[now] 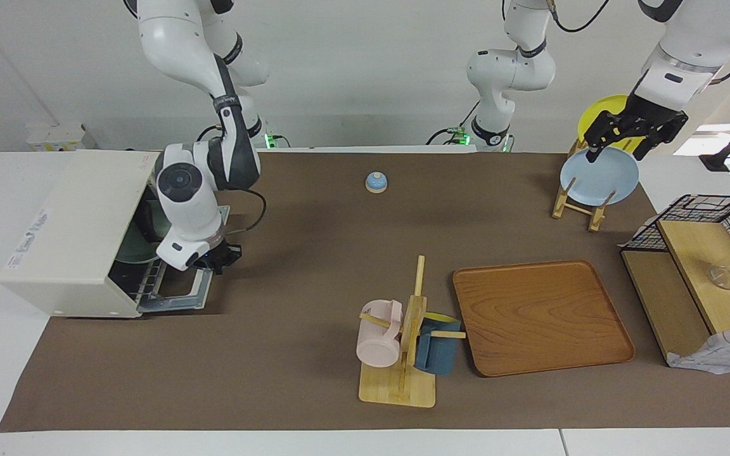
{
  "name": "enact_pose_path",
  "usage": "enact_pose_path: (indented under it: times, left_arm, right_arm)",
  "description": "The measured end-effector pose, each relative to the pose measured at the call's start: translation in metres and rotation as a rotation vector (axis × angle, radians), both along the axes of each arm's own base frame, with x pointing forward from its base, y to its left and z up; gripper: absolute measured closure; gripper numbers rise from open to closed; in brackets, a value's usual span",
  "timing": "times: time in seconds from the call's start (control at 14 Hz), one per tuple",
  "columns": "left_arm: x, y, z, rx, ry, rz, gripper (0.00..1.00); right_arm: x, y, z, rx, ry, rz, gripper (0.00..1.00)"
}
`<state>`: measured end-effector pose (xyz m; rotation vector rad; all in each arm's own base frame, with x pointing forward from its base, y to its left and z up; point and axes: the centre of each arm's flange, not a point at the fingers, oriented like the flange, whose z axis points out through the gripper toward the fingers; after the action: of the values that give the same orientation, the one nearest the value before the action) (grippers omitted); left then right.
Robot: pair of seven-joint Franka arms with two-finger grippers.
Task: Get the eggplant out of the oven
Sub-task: 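Reach the right gripper into the toaster oven and grasp the green plate, then pull the green plate out of the oven toward the table center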
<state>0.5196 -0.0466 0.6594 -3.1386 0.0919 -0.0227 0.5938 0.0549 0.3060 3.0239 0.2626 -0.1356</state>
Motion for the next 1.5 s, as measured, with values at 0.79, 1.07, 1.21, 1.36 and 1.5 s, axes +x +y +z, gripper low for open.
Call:
enact_pose_path:
  times: [0.79,1.07,1.21,1.36,1.5]
  left_arm:
    - [0.000,0.000,0.000,0.000,0.001,0.000,0.00]
    - [0.000,0.000,0.000,0.000,0.001,0.000,0.00]
    - [0.000,0.000,0.000,0.000,0.001,0.000,0.00]
    - [0.000,0.000,0.000,0.000,0.001,0.000,0.00]
    - [0.000,0.000,0.000,0.000,0.001,0.000,0.00]
  right_arm:
    - [-0.044,-0.059,0.101,-0.065,0.100,-0.181,0.50]
    - [-0.060,-0.084,0.051,-0.055,0.077,-0.136,0.53]
    - [-0.061,-0.078,0.051,-0.072,0.069,-0.102,0.61]
    - [-0.060,-0.054,0.056,-0.093,0.065,-0.054,0.86]
    - [-0.059,-0.004,0.071,-0.125,0.079,-0.053,0.96]
